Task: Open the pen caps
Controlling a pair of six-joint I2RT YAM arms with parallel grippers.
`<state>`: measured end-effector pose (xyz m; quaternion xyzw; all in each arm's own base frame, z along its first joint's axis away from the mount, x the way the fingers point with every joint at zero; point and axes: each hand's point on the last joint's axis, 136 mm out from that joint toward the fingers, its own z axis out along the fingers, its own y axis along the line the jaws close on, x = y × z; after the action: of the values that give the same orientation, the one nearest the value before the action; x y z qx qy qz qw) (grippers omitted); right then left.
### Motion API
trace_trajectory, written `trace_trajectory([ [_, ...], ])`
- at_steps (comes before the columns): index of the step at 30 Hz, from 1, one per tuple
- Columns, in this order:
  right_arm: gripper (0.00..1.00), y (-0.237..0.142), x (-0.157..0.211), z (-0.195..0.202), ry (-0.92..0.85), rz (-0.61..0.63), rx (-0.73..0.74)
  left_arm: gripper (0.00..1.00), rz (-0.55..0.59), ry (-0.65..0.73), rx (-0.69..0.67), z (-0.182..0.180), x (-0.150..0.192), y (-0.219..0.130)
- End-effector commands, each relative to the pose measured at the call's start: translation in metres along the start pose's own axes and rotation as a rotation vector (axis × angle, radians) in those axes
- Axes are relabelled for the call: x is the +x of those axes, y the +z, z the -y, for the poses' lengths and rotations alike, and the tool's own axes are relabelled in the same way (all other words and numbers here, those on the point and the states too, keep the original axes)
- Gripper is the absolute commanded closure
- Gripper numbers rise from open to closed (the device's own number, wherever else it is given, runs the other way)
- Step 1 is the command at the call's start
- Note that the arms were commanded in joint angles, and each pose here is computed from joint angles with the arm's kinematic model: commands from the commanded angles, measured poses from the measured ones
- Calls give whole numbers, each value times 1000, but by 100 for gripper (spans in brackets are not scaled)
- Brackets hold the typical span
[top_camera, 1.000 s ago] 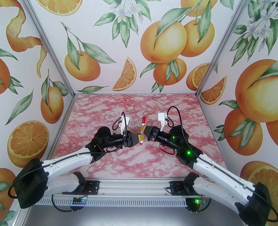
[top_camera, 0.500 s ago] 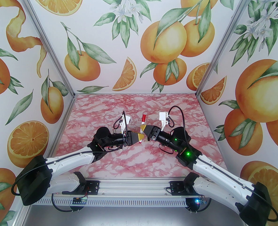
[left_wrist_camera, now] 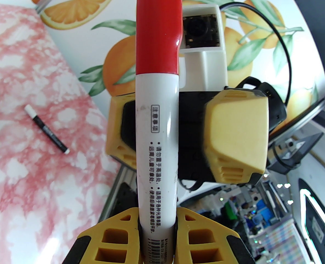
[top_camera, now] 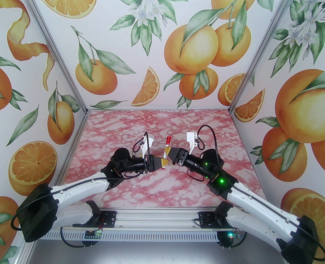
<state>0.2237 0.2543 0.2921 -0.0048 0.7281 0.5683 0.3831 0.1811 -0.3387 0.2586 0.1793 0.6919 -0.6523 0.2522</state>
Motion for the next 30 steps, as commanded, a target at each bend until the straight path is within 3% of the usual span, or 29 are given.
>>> trace_trajectory([
  [1, 45, -8, -6, -2, -46, 0, 68, 95, -36, 67, -10, 3, 7, -2],
  [5, 36, -9, -8, -4, -52, -7, 77, 95, -106, 112, 19, 11, 20, 4],
  [9, 34, -12, -15, 0, -66, 2, 143, 95, -146, 125, 16, 11, 30, 10],
  [16, 51, -15, -18, 4, -74, 0, 192, 95, -169, 147, 41, 20, 34, 13],
  [30, 69, -11, -16, 3, -81, -33, 189, 95, -228, 152, 66, 25, 44, 22],
])
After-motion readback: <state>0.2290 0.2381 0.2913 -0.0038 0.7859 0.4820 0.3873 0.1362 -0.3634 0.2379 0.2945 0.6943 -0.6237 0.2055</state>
